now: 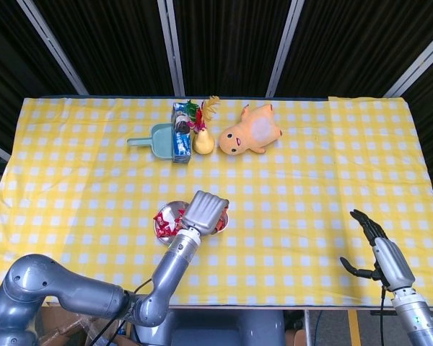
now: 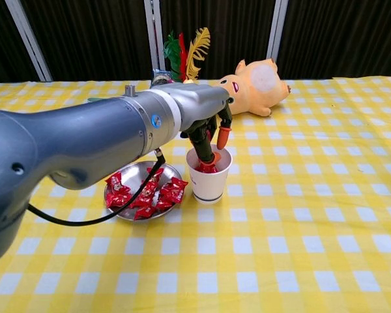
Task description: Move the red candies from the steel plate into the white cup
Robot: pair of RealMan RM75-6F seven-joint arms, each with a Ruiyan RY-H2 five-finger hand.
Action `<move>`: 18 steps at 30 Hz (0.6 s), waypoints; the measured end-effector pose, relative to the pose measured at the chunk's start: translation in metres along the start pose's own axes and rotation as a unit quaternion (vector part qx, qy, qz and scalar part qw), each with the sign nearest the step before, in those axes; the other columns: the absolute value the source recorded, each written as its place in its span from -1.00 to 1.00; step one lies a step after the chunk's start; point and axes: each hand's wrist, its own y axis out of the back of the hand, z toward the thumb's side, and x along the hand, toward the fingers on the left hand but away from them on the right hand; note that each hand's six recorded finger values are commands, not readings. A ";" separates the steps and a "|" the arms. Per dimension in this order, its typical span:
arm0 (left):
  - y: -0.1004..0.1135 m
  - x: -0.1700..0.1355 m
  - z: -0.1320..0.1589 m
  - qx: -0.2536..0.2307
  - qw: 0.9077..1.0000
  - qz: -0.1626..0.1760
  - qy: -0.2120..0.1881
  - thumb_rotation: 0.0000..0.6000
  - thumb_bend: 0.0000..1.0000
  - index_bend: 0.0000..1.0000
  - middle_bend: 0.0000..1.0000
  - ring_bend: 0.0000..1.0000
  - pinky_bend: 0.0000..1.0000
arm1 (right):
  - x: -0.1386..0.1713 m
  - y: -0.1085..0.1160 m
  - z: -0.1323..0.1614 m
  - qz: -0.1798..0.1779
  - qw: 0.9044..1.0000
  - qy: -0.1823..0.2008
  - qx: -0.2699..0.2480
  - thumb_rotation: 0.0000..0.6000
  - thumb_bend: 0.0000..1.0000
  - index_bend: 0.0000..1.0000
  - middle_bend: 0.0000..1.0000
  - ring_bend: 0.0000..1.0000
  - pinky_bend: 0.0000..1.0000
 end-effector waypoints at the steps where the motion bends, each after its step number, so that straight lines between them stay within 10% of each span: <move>1: -0.001 0.001 0.002 -0.002 1.000 0.003 -0.001 1.00 -0.22 0.03 0.29 0.65 0.79 | 0.000 0.000 0.000 0.000 1.000 0.000 0.000 1.00 -0.28 -1.00 -1.00 -1.00 -1.00; 18: -0.009 0.005 0.003 -0.016 1.000 0.005 -0.001 1.00 -0.42 -0.23 -0.04 0.65 0.79 | 0.000 0.001 0.001 -0.002 1.000 0.001 -0.002 1.00 -0.28 -1.00 -1.00 -1.00 -1.00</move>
